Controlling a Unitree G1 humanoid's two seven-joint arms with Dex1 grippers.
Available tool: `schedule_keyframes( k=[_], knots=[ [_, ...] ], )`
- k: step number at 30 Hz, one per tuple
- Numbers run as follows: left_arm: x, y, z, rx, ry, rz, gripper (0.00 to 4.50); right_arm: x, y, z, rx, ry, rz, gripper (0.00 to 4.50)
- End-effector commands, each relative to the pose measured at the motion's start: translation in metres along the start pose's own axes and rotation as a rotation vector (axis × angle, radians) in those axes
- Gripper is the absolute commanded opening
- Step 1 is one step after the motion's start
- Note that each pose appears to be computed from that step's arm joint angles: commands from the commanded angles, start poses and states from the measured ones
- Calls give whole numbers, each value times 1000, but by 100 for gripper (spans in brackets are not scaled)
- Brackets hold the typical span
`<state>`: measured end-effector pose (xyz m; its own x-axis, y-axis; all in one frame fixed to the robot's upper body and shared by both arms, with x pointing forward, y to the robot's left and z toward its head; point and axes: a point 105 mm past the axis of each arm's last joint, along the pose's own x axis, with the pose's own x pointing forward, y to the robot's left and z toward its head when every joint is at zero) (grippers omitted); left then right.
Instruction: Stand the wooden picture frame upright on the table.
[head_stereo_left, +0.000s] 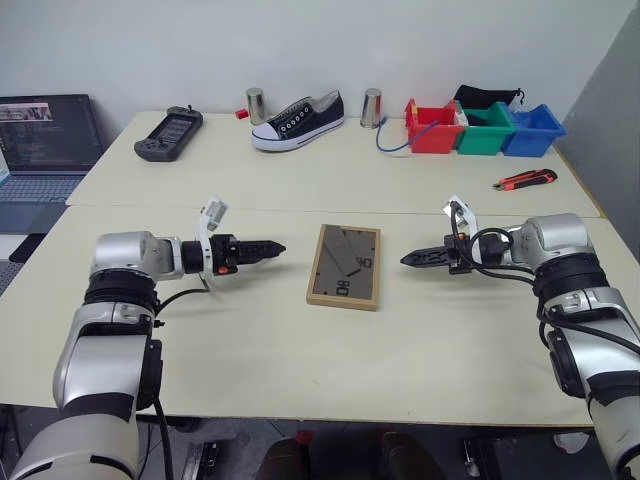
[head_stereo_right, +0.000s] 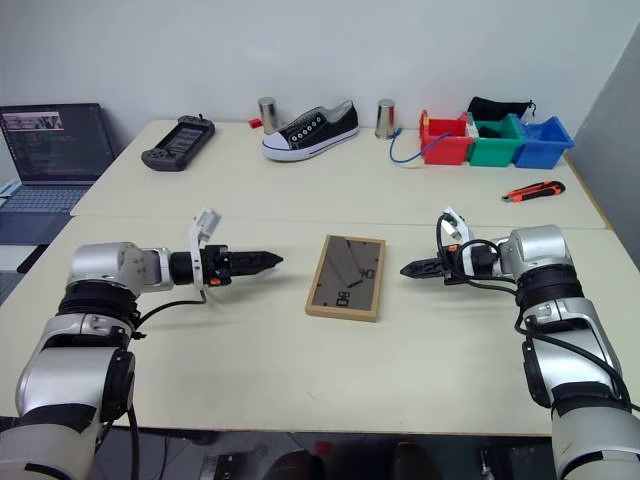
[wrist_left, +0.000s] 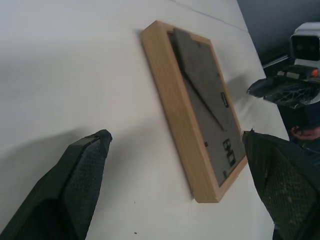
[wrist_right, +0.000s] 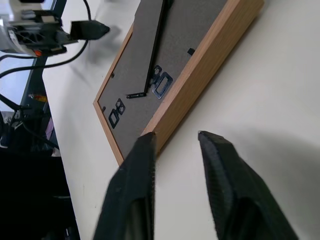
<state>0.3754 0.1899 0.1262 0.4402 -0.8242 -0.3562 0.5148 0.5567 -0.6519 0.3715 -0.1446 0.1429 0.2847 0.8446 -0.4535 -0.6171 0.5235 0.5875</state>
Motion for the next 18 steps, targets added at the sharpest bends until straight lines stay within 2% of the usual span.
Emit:
schedule_keyframes(
  k=[1,2,10,18],
  knots=[
    [6,-3,5,21,8,-21,450,-1,-5,-4,-8,4,-16,17],
    [7,-3,4,18,11,-24,450,0,-7,-6,-7,10,-24,5],
    [29,-3,-1,-36,30,-33,450,25,-26,-22,22,66,-137,5],
    [42,-24,-2,-104,98,-128,450,52,-17,-22,-7,89,-113,5]
  ],
)
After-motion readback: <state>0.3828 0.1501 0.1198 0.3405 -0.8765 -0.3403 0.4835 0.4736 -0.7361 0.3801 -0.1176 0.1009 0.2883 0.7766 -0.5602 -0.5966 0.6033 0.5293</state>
